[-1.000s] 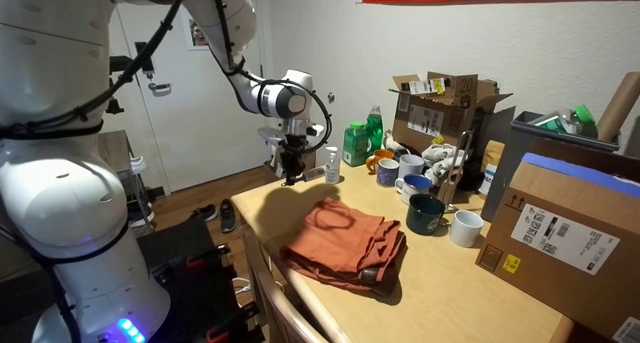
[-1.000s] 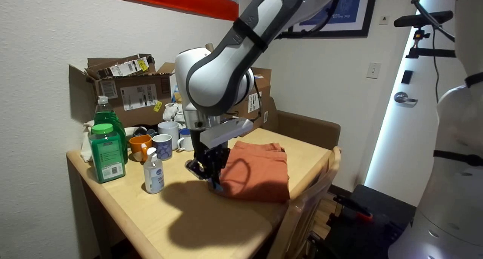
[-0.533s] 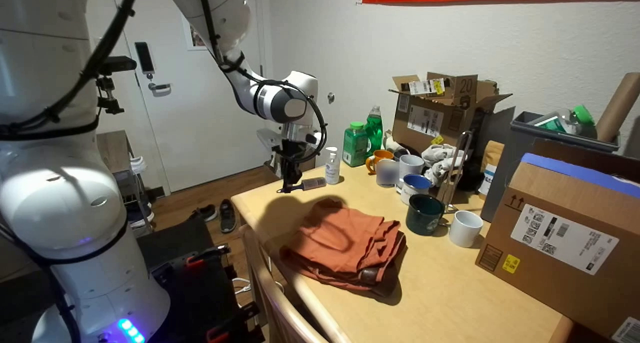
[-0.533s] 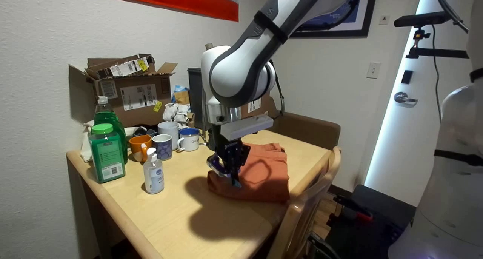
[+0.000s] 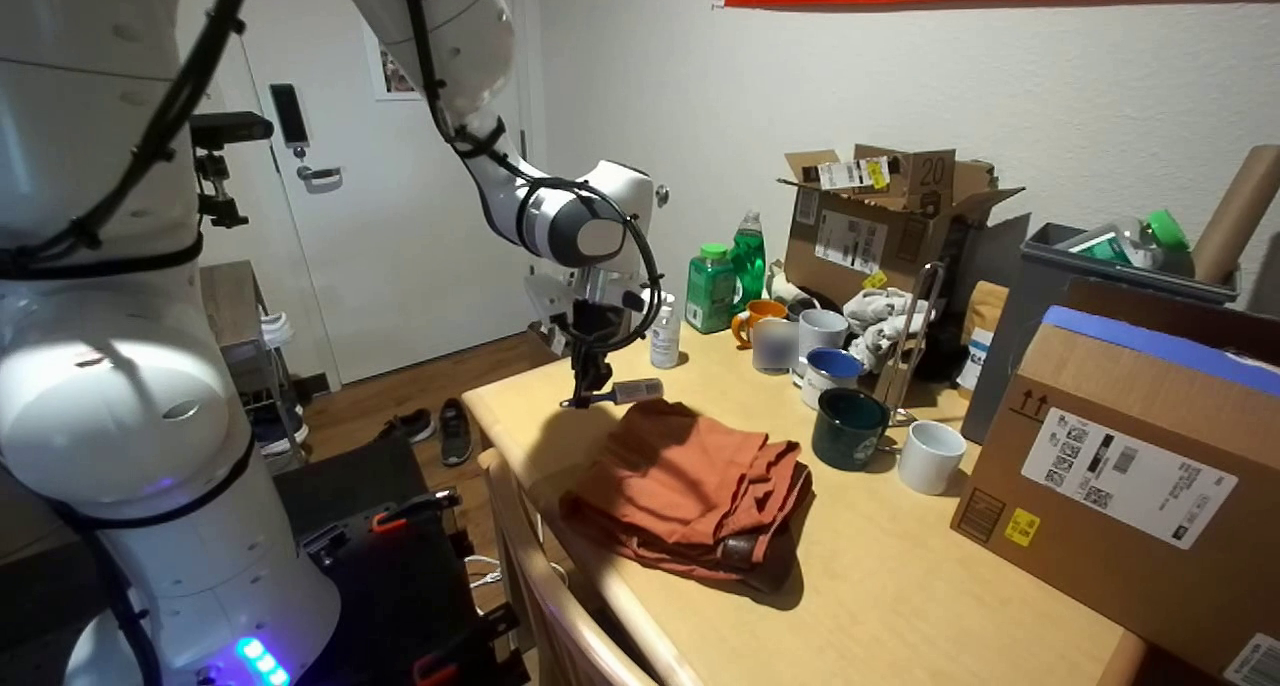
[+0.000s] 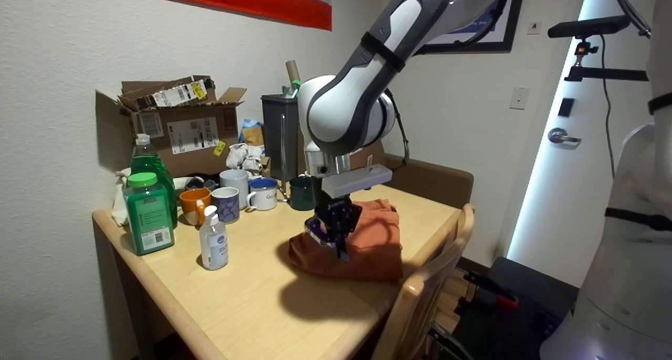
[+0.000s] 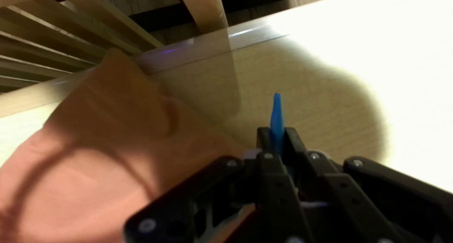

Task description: Pick up the lint roller and use it on the orange fabric

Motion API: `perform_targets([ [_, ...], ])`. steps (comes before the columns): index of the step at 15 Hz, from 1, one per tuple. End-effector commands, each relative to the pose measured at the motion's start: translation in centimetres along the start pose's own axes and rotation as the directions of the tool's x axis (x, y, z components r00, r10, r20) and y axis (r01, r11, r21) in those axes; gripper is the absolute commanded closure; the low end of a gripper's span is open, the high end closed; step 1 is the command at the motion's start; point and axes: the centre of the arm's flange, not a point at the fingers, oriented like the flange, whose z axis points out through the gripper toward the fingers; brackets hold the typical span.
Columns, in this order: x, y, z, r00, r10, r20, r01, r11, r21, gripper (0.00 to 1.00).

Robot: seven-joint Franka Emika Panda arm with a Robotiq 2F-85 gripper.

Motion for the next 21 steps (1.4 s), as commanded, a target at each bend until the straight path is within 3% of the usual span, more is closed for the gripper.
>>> perform_targets([
  [1,1.3,-0.6,1.4,0.999,-0.04,0.035,0.041,0.999,-0.017,0.95],
  [9,3.6,0.0,4.6,0.994,-0.032,0.109,0.037,0.998,-0.046,0.96],
  [21,4.9,4.0,4.7,0.993,0.055,0.107,-0.049,0.997,-0.052,0.96],
])
